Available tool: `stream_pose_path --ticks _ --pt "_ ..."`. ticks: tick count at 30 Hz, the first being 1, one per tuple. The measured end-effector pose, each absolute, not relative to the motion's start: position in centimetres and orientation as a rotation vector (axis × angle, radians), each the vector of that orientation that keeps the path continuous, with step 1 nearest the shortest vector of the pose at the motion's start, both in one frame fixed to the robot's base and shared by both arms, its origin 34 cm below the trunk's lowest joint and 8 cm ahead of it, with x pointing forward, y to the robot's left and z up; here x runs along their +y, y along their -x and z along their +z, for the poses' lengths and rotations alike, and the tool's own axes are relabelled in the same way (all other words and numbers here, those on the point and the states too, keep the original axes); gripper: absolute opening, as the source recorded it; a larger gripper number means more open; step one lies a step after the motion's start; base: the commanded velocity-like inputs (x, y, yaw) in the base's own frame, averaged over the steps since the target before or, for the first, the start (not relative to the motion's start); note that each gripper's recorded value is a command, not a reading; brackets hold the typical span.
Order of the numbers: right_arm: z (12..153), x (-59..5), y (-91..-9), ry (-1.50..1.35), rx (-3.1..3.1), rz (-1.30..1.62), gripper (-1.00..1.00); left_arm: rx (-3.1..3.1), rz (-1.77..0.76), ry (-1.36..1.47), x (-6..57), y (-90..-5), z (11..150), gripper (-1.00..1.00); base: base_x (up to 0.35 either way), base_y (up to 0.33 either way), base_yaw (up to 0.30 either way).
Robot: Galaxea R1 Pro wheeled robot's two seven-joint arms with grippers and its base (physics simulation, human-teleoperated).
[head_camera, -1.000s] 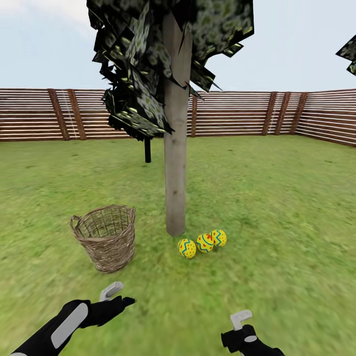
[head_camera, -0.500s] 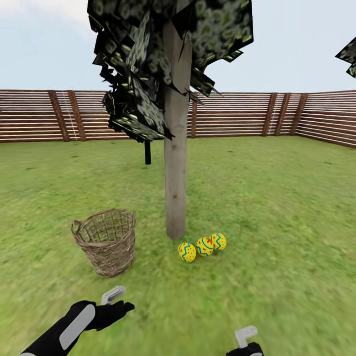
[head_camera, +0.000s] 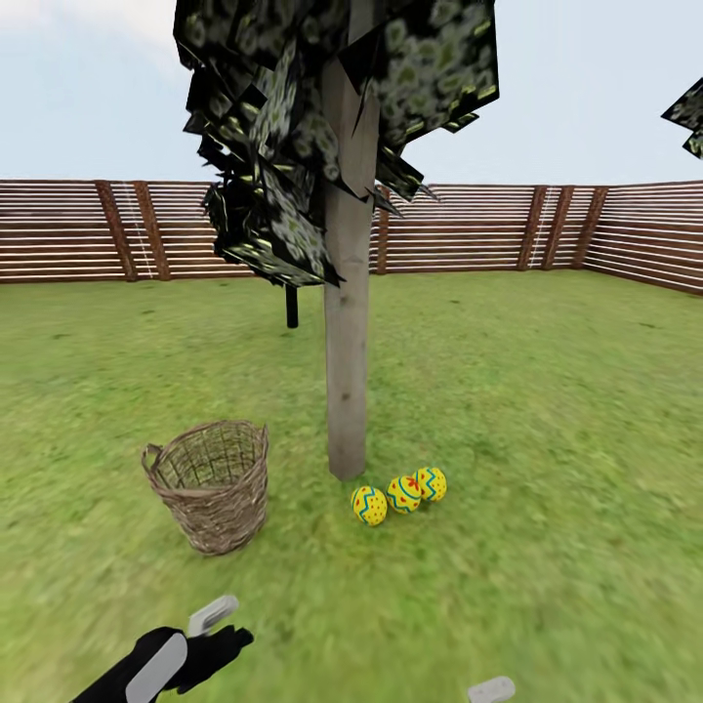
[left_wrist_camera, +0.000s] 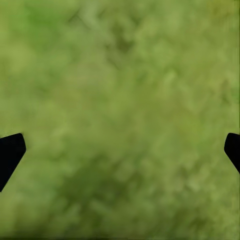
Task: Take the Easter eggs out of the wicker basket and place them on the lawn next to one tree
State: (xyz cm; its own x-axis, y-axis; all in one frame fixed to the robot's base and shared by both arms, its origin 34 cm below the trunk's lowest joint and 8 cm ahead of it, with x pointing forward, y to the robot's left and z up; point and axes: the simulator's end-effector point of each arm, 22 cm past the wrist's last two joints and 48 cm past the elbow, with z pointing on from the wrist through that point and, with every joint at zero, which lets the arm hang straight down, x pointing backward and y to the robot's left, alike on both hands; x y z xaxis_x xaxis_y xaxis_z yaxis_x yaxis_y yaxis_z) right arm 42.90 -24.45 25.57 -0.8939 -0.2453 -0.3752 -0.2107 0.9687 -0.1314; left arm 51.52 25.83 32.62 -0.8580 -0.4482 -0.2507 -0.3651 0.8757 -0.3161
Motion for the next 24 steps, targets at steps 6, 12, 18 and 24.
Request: stream_pose_path --ticks 6,12,18,24 --pt "27.0 -24.4 -43.5 0.321 2.706 -0.119 1.0 2.761 -0.208 0.654 27.1 -50.6 32.9 1.0 0.0 0.0 0.0" --pt "28.7 -24.0 -44.5 0.312 2.664 -0.105 1.0 2.82 -0.116 0.645 25.2 -47.4 31.5 1.0 0.0 0.0 0.0" --pt "30.0 -23.9 -44.9 0.315 2.659 -0.1 1.0 2.795 -0.066 0.617 25.8 -47.8 32.6 1.0 0.0 0.0 0.0" --pt "31.3 -23.8 -45.2 0.317 2.659 -0.096 1.0 2.839 -0.019 0.638 26.5 -45.8 32.6 1.0 0.0 0.0 0.0"
